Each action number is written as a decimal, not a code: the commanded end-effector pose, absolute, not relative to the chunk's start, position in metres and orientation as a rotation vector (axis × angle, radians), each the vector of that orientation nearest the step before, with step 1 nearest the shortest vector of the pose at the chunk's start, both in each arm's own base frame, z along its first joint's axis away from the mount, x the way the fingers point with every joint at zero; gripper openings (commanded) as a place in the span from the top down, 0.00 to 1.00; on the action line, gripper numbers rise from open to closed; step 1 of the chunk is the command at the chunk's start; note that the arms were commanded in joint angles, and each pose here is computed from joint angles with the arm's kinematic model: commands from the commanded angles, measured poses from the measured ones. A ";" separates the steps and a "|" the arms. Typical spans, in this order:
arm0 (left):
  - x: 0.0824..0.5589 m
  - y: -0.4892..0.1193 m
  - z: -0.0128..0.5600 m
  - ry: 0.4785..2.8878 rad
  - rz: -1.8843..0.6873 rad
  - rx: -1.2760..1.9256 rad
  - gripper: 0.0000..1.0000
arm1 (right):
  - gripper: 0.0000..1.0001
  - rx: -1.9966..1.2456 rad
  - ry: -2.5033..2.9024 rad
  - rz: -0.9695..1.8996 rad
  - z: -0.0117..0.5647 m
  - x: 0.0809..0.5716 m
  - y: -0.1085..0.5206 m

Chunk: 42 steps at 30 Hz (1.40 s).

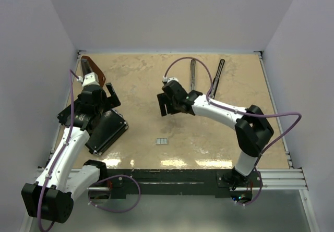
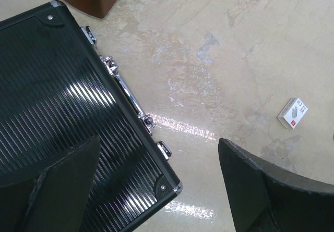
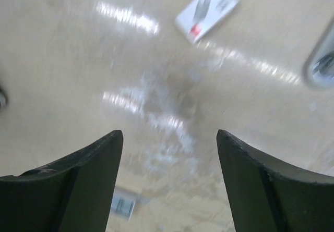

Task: Unload the staples from the stapler

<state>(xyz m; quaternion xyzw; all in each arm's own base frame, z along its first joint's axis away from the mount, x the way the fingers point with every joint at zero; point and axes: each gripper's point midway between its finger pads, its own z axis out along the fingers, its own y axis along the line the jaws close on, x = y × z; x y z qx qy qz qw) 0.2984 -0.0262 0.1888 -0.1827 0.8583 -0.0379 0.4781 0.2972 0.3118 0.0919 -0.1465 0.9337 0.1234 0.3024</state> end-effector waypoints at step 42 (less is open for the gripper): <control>0.304 -0.030 0.196 2.064 -0.120 -0.415 0.00 | 0.33 0.145 2.514 0.069 0.037 0.430 0.323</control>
